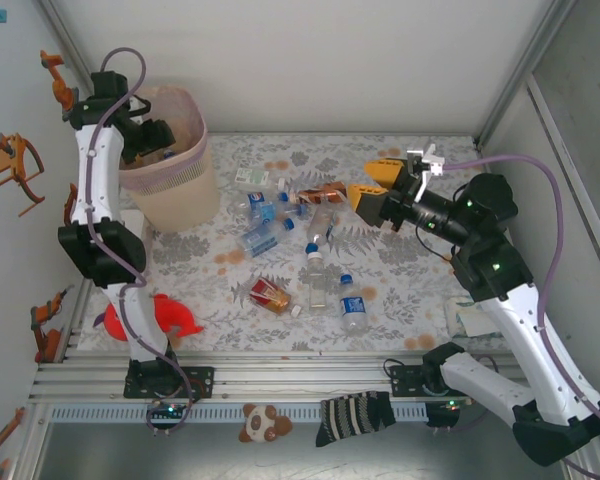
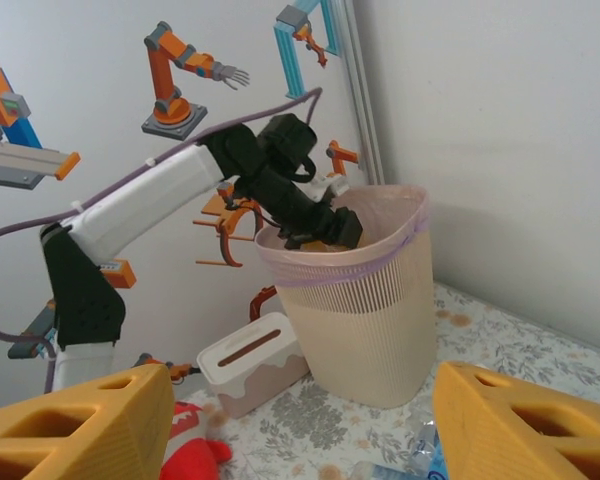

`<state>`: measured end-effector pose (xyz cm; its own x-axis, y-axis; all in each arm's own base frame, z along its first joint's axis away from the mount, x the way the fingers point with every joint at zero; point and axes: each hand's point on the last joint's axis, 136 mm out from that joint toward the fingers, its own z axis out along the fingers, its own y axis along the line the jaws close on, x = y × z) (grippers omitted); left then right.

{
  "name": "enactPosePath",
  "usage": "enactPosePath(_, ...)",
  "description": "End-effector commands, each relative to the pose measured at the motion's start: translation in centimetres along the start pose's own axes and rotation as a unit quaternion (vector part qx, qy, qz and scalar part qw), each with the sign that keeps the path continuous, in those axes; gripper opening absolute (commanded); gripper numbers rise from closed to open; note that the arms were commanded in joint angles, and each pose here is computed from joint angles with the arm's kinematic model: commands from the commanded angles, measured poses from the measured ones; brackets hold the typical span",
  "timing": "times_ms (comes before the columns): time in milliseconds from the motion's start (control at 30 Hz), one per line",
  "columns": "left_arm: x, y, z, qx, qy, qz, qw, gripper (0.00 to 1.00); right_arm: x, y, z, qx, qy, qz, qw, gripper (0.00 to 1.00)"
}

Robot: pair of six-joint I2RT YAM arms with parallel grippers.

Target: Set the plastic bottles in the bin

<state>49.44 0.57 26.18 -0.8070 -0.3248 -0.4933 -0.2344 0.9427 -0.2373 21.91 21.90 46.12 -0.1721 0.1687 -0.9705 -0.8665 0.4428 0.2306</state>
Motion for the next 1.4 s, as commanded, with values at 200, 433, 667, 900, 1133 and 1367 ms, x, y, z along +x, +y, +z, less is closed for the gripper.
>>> enactPosePath(200,-0.4,-4.7,-6.9,0.108,-0.075,0.061,0.989,0.72,1.2,-1.7,0.5,0.034,0.016,0.027,0.999,0.68)
enactPosePath(433,0.8,-6.9,-10.6,0.187,-0.141,0.094,0.968,0.75,4.7,-2.3,0.9,0.029,0.08,0.023,0.996,0.68)
enactPosePath(667,2.4,-9.0,-14.4,0.272,-0.203,0.127,0.932,0.76,10.7,-2.2,-0.7,0.007,0.207,-0.073,0.976,0.68)
enactPosePath(900,3.5,-10.6,-16.9,0.332,-0.233,0.143,0.903,0.76,15.6,-4.5,-1.6,0.042,0.301,-0.1,0.947,0.67)
enactPosePath(1133,4.4,-10.7,-16.4,0.345,-0.219,0.135,0.903,0.76,20.5,-8.6,-1.6,0.174,0.371,0.048,0.911,0.64)
enactPosePath(1367,4.9,-10.8,-16.1,0.349,-0.213,0.13,0.903,0.76,26.4,-9.7,-2.9,0.279,0.421,0.176,0.845,0.62)
